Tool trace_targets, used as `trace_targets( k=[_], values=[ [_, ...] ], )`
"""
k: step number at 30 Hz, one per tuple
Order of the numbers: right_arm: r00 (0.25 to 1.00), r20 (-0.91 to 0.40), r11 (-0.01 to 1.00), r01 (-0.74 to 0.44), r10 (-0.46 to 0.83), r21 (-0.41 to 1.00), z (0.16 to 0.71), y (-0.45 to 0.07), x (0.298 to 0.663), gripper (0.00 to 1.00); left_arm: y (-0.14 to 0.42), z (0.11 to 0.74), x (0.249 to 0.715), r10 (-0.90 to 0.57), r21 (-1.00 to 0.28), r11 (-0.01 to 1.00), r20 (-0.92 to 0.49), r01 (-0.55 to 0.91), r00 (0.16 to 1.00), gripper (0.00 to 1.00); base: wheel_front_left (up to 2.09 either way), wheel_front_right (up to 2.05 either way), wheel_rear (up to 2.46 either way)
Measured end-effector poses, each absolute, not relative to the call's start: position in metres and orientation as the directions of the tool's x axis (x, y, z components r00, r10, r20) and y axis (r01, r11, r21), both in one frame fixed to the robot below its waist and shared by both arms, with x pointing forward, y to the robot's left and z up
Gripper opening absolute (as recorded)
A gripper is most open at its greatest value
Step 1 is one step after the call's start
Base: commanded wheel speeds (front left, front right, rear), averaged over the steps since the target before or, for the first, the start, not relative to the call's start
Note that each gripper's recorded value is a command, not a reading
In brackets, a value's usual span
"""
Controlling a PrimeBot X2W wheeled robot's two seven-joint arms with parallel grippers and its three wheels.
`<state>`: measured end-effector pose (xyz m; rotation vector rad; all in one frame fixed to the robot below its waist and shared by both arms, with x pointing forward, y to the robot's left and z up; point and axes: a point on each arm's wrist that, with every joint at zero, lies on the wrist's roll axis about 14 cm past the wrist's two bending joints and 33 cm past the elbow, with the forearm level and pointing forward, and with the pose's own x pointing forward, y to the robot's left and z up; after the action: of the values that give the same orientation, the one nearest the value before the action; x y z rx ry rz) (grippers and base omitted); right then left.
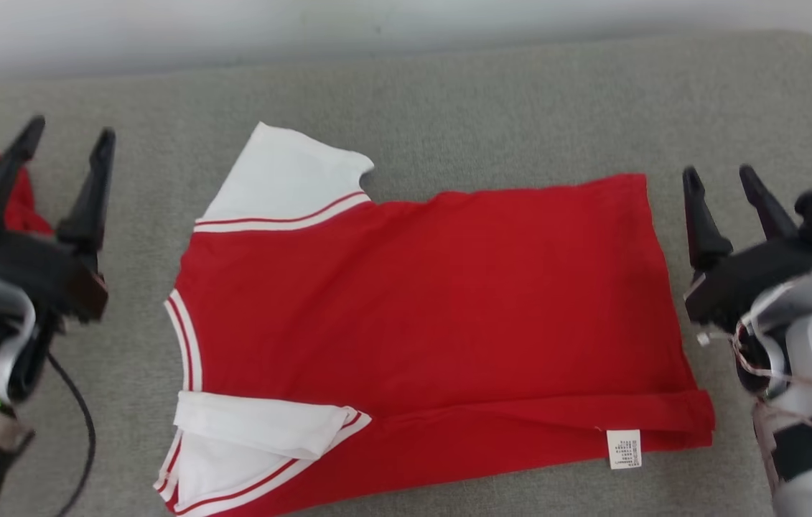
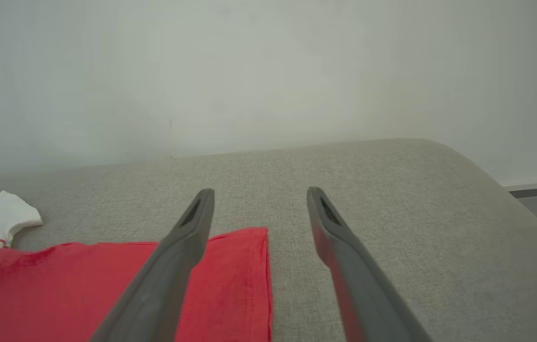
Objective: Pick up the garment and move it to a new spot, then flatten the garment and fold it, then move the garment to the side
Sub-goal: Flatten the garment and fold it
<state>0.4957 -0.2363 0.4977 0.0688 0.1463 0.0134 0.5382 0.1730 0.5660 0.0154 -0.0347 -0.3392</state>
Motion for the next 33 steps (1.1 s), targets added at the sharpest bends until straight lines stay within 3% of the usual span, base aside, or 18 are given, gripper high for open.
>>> trace_targets(
  k=[8,16,33],
  values=[
    [0.946,-0.324,0.999,-0.026,0.036,0.036,0.457,-0.233,0.535,1.00,0.140,0.531,0.596,-0.435,0.005,0.898,-0.142,0.440,0.889,1.00,0.00,0.00,0.00],
    [0.884,-0.463,0.998,-0.059,0.061,0.017,0.422,-0.223,0.546,1.00,0.115,0.468,0.619,-0.489,-0.012,0.855,-0.349,0.518,0.799,1.00,0.00,0.00,0.00],
    [0.834,-0.547,0.997,-0.076,0.069,0.009,0.405,-0.224,0.553,1.00,0.077,0.411,0.644,-0.525,-0.055,0.816,-0.488,0.576,0.697,1.00,0.00,0.00,0.00]
  ],
)
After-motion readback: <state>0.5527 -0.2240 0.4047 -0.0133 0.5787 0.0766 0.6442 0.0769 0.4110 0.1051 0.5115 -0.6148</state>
